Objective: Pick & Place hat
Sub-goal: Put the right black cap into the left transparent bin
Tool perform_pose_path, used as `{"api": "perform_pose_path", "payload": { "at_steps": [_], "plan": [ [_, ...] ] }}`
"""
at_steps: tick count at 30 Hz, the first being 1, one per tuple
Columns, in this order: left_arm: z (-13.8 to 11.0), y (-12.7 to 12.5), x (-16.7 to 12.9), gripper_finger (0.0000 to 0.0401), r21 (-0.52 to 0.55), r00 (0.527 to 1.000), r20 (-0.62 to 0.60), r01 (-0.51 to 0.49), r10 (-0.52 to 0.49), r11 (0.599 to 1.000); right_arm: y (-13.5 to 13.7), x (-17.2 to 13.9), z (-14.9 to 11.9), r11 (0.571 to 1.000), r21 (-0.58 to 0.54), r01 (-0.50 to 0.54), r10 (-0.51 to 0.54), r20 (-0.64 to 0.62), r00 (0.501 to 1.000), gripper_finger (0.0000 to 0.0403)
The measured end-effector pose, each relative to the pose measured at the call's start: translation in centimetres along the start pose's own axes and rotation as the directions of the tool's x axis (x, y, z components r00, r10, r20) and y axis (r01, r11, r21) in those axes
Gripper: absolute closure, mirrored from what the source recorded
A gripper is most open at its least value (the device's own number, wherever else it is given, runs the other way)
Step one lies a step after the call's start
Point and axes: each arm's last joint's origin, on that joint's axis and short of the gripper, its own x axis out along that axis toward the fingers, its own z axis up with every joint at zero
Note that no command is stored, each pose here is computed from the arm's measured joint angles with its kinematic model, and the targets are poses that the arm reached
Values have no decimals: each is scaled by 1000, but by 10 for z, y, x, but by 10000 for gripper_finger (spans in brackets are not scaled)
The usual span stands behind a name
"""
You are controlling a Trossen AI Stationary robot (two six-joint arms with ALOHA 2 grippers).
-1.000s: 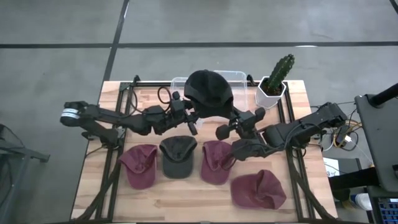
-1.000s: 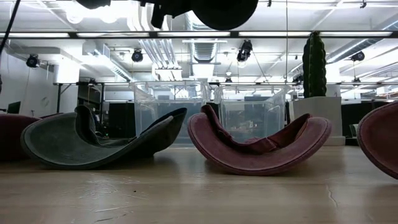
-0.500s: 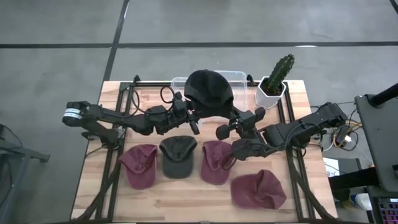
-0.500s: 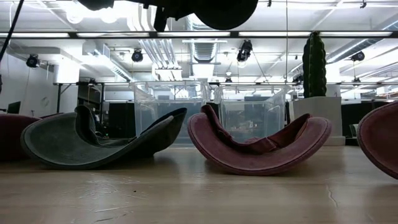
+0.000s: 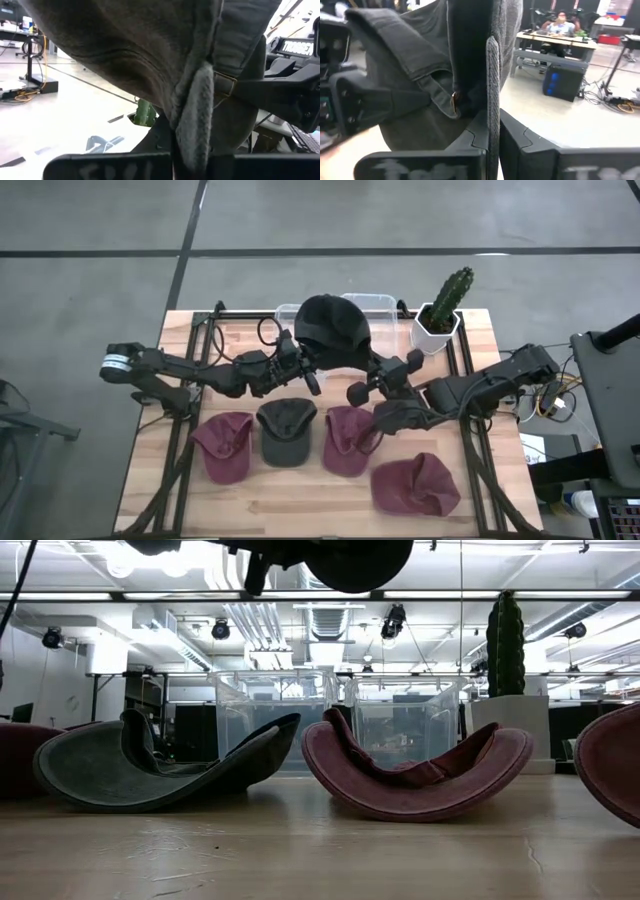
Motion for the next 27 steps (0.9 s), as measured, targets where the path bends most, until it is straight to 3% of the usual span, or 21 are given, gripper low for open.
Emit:
{"api": "perform_pose_path", "payload": {
  "at_steps": [4, 13, 20, 27],
  "plan": [
    [3, 2, -2, 395, -31, 1000, -11, -16, 15, 999, -3, -1, 1, 998, -52, -42, 40, -36, 999, 378],
    [11, 11, -8, 395, -34, 986, -14, -166, 166, 985, -12, -4, 2, 993, -102, -60, 54, -66, 996, 290],
    [16, 37, -14, 395, -99, 952, -135, -289, 275, 952, -21, -8, 1, 980, -171, -104, 84, -119, 989, 250],
    [13, 69, -20, 395, -155, 889, -296, -406, 350, 900, -35, -14, 7, 969, -180, -171, 138, -180, 974, 250]
  ]
}}
